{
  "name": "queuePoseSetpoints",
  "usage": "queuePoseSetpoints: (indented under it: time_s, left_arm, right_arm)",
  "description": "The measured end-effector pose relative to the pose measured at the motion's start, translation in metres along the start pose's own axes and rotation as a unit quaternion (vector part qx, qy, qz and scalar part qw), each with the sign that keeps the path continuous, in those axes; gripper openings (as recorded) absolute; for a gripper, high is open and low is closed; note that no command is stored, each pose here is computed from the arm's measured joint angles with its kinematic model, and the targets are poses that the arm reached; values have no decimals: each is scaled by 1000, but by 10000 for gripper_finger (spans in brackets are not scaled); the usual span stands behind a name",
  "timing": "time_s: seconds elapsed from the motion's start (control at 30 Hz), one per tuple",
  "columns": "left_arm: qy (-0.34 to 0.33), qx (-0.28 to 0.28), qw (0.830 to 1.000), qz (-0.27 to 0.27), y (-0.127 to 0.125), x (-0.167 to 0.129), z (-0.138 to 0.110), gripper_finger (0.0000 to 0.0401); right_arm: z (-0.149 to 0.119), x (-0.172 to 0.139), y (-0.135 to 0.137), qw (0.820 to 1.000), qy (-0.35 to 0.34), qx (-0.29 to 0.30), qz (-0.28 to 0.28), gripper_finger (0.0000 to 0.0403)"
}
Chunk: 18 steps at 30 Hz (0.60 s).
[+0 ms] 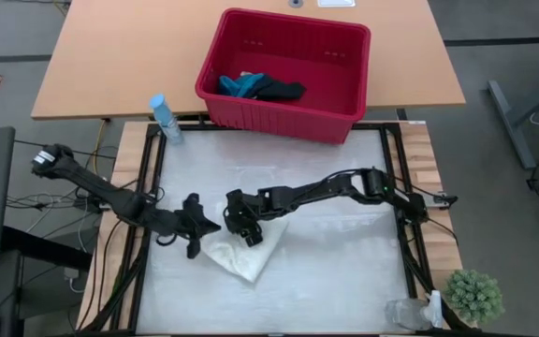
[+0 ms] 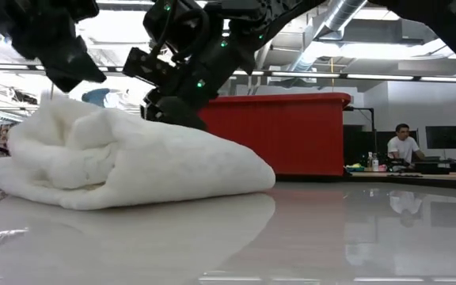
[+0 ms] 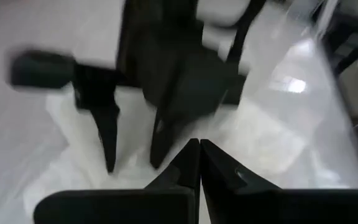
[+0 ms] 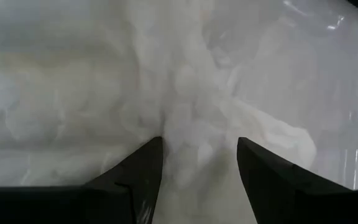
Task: Fold Laundry from Bin
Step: Fold the white shirt
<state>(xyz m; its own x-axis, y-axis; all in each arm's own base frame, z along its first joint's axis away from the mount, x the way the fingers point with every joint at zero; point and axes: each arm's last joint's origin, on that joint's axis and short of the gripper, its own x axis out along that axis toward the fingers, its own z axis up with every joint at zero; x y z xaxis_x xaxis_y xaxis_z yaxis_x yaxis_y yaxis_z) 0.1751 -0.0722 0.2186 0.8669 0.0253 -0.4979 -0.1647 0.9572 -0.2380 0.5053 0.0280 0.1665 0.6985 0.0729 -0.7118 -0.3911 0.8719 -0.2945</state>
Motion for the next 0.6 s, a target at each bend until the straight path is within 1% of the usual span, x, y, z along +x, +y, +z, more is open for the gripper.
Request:
queuePoseSetpoints:
  time_s: [0.1, 0.2, 0.27, 0.33, 0.43, 0.47, 0.6]
  left_arm:
    - [18, 27, 999, -14, -6, 14, -5, 0]
    - [19, 41, 999, -16, -10, 25, -8, 0]
    - [37, 48, 998, -14, -10, 32, -13, 0]
    - [59, 50, 996, -36, -13, 38, -17, 0]
    - [93, 46, 990, -95, -18, 41, -21, 0]
    - [102, 42, 988, -105, -19, 41, -23, 0]
    - [139, 49, 983, -110, -21, 38, -31, 0]
  right_arm:
    - [2, -6, 0, 1000, 4, 0, 3, 228]
    - [8, -16, -2, 1000, -2, -2, 0, 228]
    - [11, -19, -4, 1000, -10, -3, -4, 228]
    - [11, -20, -4, 1000, -7, -2, -2, 228]
    - [8, -20, -3, 1000, 5, -2, 3, 228]
    - [7, -20, -3, 1000, 7, -2, 4, 228]
    - [8, -27, -3, 1000, 19, -2, 7, 228]
